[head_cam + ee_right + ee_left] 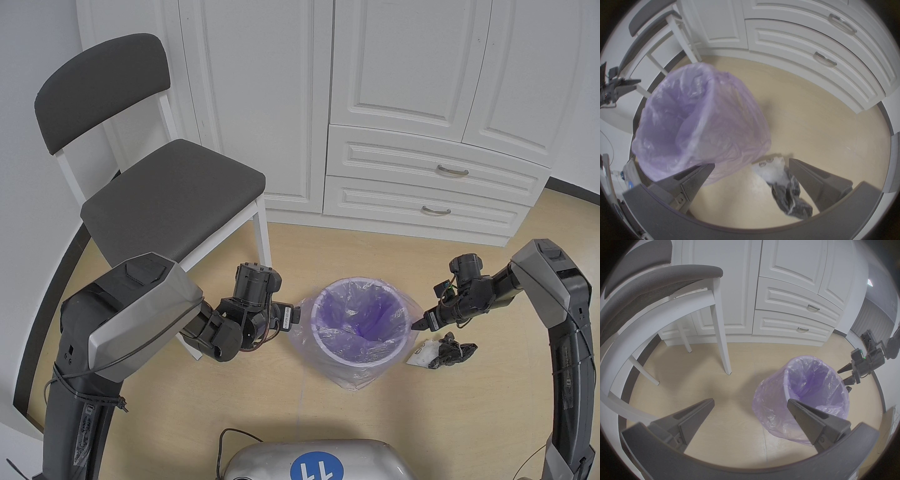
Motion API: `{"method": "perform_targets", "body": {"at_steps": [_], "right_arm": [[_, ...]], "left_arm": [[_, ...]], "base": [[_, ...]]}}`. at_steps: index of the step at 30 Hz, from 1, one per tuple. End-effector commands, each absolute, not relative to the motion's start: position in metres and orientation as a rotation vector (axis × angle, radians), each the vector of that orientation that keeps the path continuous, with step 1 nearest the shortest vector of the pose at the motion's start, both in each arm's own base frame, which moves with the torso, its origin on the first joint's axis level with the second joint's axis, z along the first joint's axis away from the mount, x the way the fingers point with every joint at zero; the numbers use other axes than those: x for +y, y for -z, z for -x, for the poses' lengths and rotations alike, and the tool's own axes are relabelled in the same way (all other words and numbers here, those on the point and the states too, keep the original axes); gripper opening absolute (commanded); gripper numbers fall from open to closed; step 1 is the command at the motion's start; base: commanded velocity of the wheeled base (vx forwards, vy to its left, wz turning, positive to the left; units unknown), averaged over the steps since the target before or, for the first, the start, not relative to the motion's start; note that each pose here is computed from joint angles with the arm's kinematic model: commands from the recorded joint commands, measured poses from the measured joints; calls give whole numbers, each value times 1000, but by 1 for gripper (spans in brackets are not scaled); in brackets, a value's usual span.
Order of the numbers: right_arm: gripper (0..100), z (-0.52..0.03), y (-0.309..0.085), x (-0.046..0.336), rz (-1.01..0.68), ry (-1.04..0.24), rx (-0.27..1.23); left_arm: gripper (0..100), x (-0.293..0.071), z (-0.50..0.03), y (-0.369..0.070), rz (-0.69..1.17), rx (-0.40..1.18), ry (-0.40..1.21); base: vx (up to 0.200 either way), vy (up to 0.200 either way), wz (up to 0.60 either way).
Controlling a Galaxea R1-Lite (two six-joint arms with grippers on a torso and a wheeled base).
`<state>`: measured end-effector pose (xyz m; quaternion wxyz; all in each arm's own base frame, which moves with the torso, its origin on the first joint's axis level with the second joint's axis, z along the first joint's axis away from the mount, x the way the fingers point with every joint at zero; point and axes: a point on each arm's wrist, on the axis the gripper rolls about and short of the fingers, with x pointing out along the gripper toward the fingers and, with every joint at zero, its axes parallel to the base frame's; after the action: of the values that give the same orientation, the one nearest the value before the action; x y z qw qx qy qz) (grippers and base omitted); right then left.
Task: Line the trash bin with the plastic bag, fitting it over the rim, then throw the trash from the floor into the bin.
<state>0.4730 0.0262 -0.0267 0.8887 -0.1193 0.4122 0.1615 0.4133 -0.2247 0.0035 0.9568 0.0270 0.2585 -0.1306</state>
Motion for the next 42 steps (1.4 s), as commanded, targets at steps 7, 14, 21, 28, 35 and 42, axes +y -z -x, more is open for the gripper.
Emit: {"method": "perform_targets", "body": {"at_steps": [7,14,21,28,35,42], "right_arm": [[100,-515,95,36,205,-342,926],[100,-516,103,35,171,-324,938],[100,-502,53,19,73,-261,934],[100,-463,26,7,59,-223,823],[100,-448,7,7,66,-219,737],[100,-436,-25,13,75,-236,690]], "left_arm": [[100,-221,-413,0,-57,531,236],[100,-220,-409,9,-48,517,240],[100,-228,-404,16,-73,531,240],[100,-231,-408,22,-137,552,259],[100,-236,-420,40,-149,604,291],[100,-250,-454,57,-154,654,307]], "base": [[0,0,0],[0,0,0],[0,0,0],[0,0,0],[0,0,0],[0,0,0]]}}
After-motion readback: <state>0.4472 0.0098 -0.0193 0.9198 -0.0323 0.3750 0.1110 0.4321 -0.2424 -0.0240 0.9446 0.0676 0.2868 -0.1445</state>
